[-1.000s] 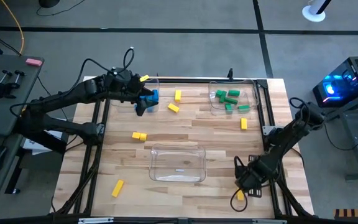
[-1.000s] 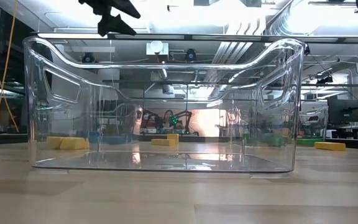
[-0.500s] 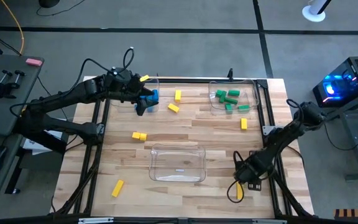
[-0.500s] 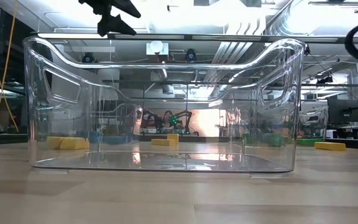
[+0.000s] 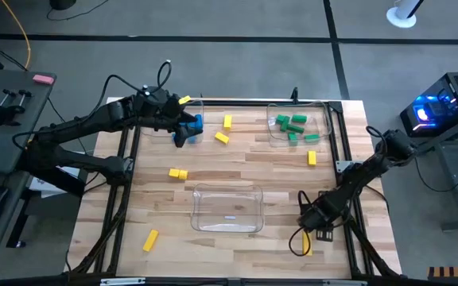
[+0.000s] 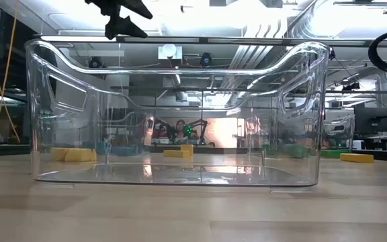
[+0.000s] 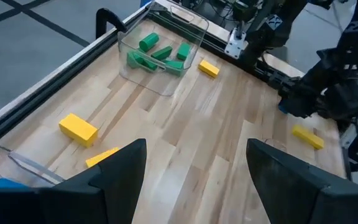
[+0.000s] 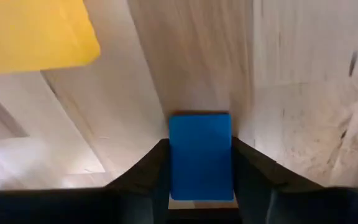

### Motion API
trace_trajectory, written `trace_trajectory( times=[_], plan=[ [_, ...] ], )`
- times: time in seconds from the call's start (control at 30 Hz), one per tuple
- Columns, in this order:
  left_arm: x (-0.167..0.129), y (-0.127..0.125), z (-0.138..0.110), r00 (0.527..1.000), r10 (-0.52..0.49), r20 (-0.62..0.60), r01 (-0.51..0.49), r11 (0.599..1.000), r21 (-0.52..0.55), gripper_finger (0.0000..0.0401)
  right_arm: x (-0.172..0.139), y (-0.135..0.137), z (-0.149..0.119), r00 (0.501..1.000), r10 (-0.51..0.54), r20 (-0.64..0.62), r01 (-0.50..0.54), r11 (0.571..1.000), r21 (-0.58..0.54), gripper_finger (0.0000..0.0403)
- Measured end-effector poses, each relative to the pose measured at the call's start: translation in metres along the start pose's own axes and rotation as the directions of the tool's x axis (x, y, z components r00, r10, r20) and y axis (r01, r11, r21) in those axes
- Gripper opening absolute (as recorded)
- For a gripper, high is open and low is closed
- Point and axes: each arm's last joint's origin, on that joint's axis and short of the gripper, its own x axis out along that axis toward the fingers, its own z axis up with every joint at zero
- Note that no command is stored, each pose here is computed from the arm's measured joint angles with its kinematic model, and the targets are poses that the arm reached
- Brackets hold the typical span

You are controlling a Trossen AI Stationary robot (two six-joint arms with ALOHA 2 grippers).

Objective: Sort blocks
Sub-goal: Put the blue block into the top left transparent bin

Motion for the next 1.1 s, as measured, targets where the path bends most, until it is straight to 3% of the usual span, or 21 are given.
trace_trajectory(
  times=[0.13,0.23,0.33,0.4,0.47,0.57,0.73,0.8,0.93,1.1],
  plan=[
    [-0.008,-0.007,0.003,0.996,-0.073,0.046,0.072,0.997,0.019,0.0262,-0.016,0.005,0.009,0.999,0.027,0.021,-0.027,1.0,0.004,0.0129],
    [-0.025,-0.014,0.011,0.976,-0.155,0.154,0.147,0.987,0.06,0.0262,-0.044,0.008,0.016,0.996,0.014,0.083,-0.011,0.999,-0.034,0.0129],
    [-0.049,-0.019,0.021,0.944,-0.181,0.276,0.159,0.982,0.097,0.0262,-0.088,0.005,0.026,0.972,-0.039,0.23,0.049,0.998,-0.037,0.0129],
    [-0.06,-0.021,0.025,0.93,-0.172,0.325,0.136,0.982,0.129,0.0262,-0.12,-0.003,0.037,0.924,-0.081,0.374,0.089,0.996,-0.003,0.0129],
    [-0.063,-0.023,0.025,0.932,-0.153,0.33,0.097,0.979,0.181,0.0262,-0.155,-0.014,0.054,0.838,-0.107,0.535,0.098,0.994,0.046,0.0129],
    [-0.055,-0.028,0.018,0.956,-0.128,0.262,0.045,0.952,0.302,0.0262,-0.203,-0.036,0.08,0.663,-0.112,0.74,0.055,0.993,0.1,0.0129],
    [-0.037,-0.034,-0.004,0.995,0.055,0.084,-0.087,0.883,0.46,0.0262,-0.274,-0.075,0.115,0.228,-0.046,0.973,-0.058,0.997,0.06,0.0129],
    [-0.038,-0.035,-0.01,0.992,0.116,0.047,-0.125,0.893,0.433,0.0262,-0.29,-0.094,0.126,0.115,-0.072,0.991,-0.064,0.995,0.08,0.0129],
    [-0.054,-0.042,-0.016,0.996,0.074,0.056,-0.088,0.939,0.333,0.0262,-0.302,-0.131,0.161,0.038,-0.096,0.995,-0.074,0.992,0.099,0.0129],
    [-0.087,-0.052,-0.014,0.979,-0.05,0.198,0.005,0.975,0.222,0.0262,-0.297,-0.157,0.227,0.022,-0.043,0.999,-0.109,0.993,0.045,0.0129]
  ],
)
